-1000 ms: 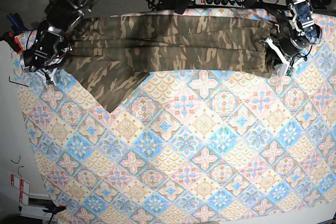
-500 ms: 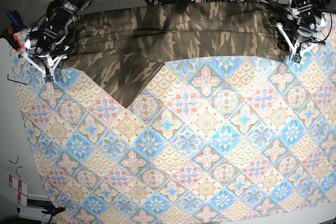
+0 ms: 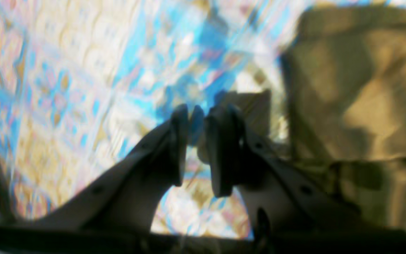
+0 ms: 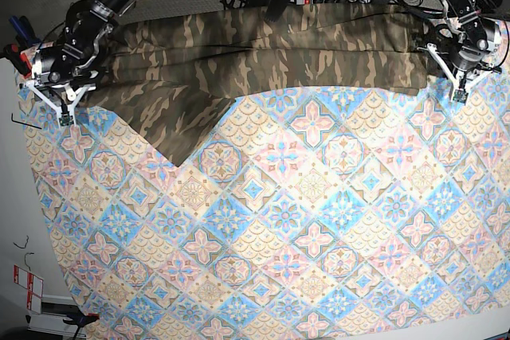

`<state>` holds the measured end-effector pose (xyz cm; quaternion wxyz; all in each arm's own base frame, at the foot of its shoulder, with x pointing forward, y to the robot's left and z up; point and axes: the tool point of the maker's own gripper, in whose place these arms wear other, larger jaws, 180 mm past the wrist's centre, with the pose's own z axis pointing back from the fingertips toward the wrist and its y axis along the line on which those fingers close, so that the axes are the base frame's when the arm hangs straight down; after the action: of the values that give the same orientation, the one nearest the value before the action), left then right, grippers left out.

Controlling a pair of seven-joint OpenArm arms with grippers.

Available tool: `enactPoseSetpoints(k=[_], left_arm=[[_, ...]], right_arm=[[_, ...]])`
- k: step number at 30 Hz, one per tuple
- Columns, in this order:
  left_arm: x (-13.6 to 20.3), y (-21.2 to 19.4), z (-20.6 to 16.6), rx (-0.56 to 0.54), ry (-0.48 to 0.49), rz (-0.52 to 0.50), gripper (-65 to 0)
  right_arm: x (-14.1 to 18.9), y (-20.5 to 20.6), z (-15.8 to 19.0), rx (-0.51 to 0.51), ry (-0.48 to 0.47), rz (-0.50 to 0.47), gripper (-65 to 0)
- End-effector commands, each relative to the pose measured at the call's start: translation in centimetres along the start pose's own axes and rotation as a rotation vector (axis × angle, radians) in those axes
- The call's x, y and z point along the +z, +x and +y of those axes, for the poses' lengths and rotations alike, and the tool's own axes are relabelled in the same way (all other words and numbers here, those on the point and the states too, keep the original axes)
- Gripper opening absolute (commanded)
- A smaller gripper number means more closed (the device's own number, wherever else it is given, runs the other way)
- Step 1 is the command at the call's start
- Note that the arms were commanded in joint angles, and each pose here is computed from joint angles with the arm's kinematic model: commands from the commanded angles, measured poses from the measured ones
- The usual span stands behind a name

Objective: Fold the T-shirt properly
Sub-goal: 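Pull the shirt edge back toward the robot with both grippers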

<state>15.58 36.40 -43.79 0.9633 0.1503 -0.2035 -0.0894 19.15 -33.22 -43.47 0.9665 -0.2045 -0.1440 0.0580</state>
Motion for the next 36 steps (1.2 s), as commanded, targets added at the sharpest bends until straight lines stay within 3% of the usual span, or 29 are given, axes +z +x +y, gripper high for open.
enactPoseSetpoints(k=[1,6,13,22,26,30,33,36], left_arm=[[0.6,1.4,2.0,0.019,0.048,-0.047,-52.6],[0.9,0.6,2.9,0.075,0.085,-0.037,-52.6],[1.2,0.5,3.6,0.104,0.104,-0.044,-52.5],[4.7,5.2,3.1,0.082,0.178,-0.186,-51.8],[5.2,5.5,3.1,0.078,0.191,-0.192,-40.4],[5.1,4.4,3.3,0.082,0.191,-0.122,-30.3],[5.0,4.6,3.7,0.044,0.193,-0.094,-27.3],[4.8,5.0,3.2,-0.001,0.179,-0.074,-27.1]], right_arm=[[0.5,1.4,-1.1,-0.006,-0.031,-0.04,-29.5],[0.7,2.8,-1.1,0.003,-0.032,-0.052,-29.5],[3.2,4.2,-3.8,-0.004,-0.126,-0.1,-29.5],[5.2,4.9,-5.6,-0.023,-0.195,-0.137,-29.3],[4.9,2.8,-5.9,-0.055,-0.192,-0.057,-24.4],[3.8,-0.1,-6.5,-0.193,-0.147,-0.034,-18.1],[2.0,-2.5,-5.3,-0.302,-0.064,-0.007,-17.0],[0.3,-4.8,-5.6,-0.338,-0.03,0.053,-17.0]])
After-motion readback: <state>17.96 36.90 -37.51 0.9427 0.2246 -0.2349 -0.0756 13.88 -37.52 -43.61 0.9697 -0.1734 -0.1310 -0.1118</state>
